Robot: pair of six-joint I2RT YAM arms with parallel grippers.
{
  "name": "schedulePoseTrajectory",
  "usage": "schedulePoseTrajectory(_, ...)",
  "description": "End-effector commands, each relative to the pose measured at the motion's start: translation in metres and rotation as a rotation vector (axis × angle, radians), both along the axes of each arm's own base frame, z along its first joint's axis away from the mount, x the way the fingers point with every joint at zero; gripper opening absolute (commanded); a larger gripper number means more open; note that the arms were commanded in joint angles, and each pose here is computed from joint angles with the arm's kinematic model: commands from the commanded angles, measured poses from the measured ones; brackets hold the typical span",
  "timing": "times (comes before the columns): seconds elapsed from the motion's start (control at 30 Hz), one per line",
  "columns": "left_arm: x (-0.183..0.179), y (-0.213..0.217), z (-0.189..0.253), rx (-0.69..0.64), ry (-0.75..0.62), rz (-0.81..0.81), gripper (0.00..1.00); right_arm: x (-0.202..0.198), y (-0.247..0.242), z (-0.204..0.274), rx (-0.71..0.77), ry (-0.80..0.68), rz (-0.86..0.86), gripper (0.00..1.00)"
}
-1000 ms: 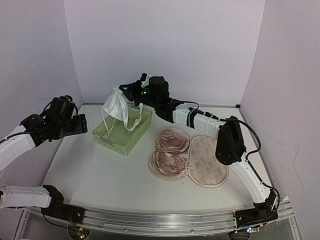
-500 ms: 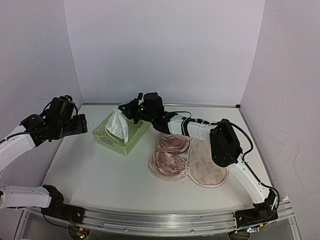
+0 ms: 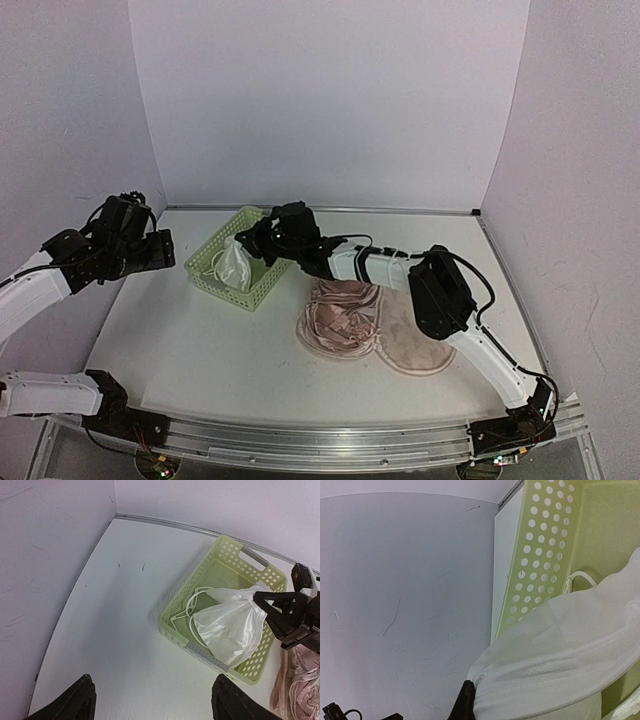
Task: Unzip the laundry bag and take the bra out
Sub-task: Place the bra in the bin.
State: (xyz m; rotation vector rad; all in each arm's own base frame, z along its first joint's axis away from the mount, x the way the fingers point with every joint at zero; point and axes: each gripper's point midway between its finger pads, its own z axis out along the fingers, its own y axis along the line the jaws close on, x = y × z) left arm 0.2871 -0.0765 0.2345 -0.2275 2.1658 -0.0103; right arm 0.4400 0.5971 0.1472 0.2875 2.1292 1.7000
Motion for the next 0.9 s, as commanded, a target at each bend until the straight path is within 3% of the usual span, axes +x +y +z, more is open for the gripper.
schedulePoseTrajectory(0.0, 0.003, 0.0, 0.011, -0.01, -0.045, -0.001, 0.8, 0.01, -0.002, -0.009, -0.018, -0.011, -0.033, 0.08)
schedulePoseTrajectory(0.33, 0.007, -0.004, 0.008, -0.004, -0.029, -0.01, 0.8, 0.014, -0.024, -0.035, -0.136, 0.1, -0.068, 0.3)
schedulePoseTrajectory(0.53, 0.012, -0.008, 0.005, -0.003, -0.015, -0.015, 0.81, 0.008, -0.036, -0.02, -0.175, 0.086, -0.065, 0.37)
schedulePoseTrajectory(0.87, 0.024, -0.025, 0.0, -0.029, 0.026, -0.049, 0.81, 0.001, -0.071, -0.021, -0.407, 0.06, -0.061, 0.44)
